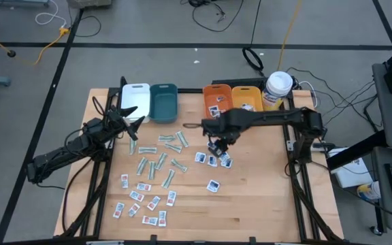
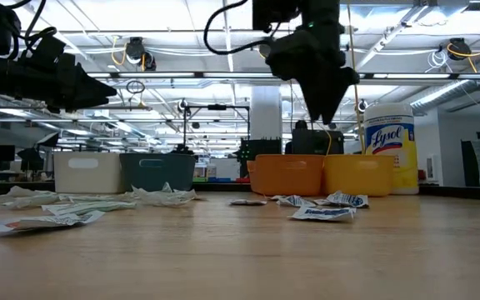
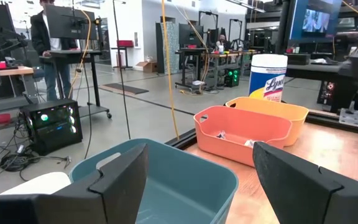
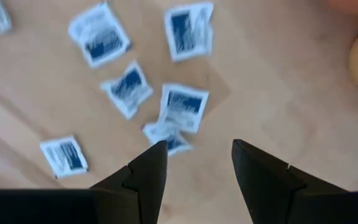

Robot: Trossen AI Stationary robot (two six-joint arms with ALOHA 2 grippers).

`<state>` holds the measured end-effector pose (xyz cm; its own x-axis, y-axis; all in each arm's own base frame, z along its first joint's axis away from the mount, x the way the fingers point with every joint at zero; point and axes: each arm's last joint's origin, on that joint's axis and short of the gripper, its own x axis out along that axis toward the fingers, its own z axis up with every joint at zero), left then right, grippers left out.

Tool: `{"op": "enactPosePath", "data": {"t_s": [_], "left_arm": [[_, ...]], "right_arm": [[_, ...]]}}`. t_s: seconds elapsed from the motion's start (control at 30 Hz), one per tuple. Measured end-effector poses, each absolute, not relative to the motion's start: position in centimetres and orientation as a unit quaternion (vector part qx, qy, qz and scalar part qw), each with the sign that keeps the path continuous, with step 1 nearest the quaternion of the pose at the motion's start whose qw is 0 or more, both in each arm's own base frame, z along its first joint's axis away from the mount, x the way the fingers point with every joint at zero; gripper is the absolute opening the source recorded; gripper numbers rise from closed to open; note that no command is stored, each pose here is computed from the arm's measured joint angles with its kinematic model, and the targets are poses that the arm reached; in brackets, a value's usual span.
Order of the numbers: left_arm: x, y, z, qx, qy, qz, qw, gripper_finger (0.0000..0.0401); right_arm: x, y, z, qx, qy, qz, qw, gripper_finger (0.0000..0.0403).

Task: Pick & Place First Aid Supplies
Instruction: Put the alcohol pad into the orange bin

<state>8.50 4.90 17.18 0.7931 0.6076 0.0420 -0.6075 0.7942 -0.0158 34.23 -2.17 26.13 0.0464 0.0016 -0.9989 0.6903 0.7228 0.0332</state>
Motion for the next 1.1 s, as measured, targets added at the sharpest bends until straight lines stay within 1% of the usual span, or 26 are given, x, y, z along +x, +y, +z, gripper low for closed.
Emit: {"op": "enactPosePath", "data": {"t_s": [0.17, 0.43, 0.73, 1.1], "left_arm": [[8.5, 4.9, 17.2, -0.001, -0.023, 0.321, 0.947, 0.0296], [8.5, 4.9, 17.2, -0.001, -0.022, 0.321, 0.947, 0.0296], [8.5, 4.9, 17.2, -0.001, -0.023, 0.321, 0.947, 0.0296], [8.5, 4.9, 17.2, -0.001, -0.023, 0.321, 0.947, 0.0296]], "right_arm": [[33.3, -0.1, 25.3, 0.267, 0.644, -0.252, 0.671, 0.0176], [33.3, 1.1, 24.3, 0.254, 0.644, -0.234, 0.683, 0.0175], [32.7, 2.3, 19.9, 0.256, 0.638, -0.229, 0.689, 0.0169], [32.2, 2.3, 16.3, 0.258, 0.612, -0.208, 0.719, 0.0169]]}}
